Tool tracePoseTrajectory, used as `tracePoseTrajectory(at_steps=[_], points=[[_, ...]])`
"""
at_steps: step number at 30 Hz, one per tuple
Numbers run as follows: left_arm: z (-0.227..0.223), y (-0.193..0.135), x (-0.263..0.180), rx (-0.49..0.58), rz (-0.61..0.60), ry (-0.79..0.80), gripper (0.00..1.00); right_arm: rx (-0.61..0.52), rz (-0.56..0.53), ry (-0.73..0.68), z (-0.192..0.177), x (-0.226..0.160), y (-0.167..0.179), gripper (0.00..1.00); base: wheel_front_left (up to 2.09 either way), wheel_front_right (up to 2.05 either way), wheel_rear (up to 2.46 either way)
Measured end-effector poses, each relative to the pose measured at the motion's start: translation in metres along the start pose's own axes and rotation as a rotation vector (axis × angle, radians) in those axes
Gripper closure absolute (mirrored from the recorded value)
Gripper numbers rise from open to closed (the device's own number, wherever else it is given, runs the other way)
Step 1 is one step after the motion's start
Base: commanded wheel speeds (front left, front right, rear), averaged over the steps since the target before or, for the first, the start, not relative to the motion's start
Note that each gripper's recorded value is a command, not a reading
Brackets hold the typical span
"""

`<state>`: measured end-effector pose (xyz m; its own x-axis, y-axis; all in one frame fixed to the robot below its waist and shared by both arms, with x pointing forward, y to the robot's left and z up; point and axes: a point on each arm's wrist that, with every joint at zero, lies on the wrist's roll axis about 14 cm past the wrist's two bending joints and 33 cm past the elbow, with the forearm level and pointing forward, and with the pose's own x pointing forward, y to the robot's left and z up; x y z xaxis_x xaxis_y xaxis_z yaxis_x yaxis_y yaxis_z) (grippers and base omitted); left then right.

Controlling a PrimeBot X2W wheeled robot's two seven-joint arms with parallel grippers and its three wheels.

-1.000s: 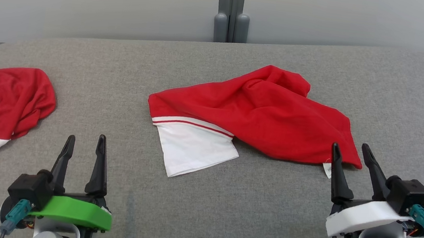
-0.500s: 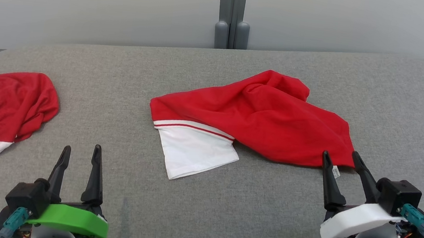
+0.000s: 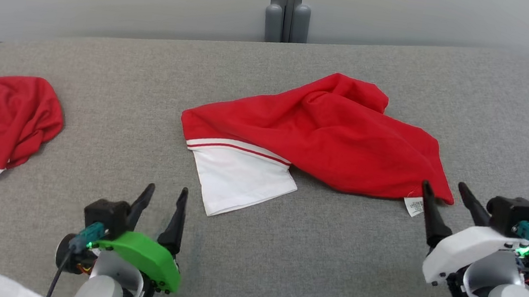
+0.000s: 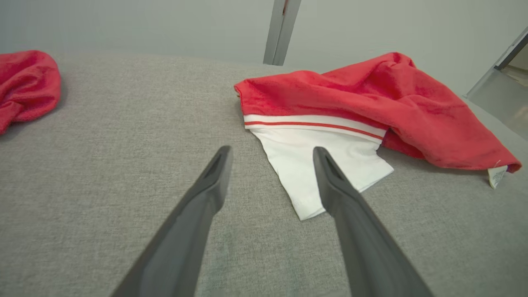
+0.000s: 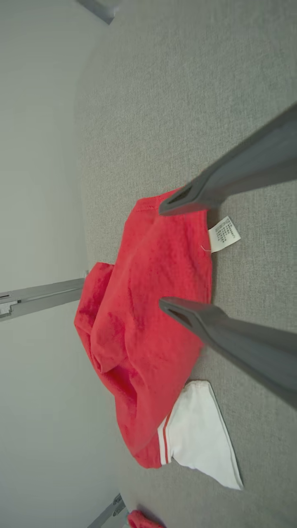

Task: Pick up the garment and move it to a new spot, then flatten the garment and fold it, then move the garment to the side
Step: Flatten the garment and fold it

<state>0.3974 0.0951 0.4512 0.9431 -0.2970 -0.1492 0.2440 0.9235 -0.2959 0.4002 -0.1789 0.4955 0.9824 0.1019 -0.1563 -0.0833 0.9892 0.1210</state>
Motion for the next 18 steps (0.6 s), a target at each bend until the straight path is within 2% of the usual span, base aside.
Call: tracePoseTrajectory(at_steps=[8, 18], points=[[-0.045, -0.012, 0.031, 0.016, -0.040, 0.268, 0.00, 0.004, -0.126, 0.184, -0.023, 0.025, -0.046, 0.00, 0.00, 0.00, 0.00], [-0.080, -0.028, 0.054, -0.025, -0.061, 0.408, 0.00, 0.035, -0.183, 0.313, -0.064, 0.053, -0.064, 0.00, 0.00, 0.00, 0.00]])
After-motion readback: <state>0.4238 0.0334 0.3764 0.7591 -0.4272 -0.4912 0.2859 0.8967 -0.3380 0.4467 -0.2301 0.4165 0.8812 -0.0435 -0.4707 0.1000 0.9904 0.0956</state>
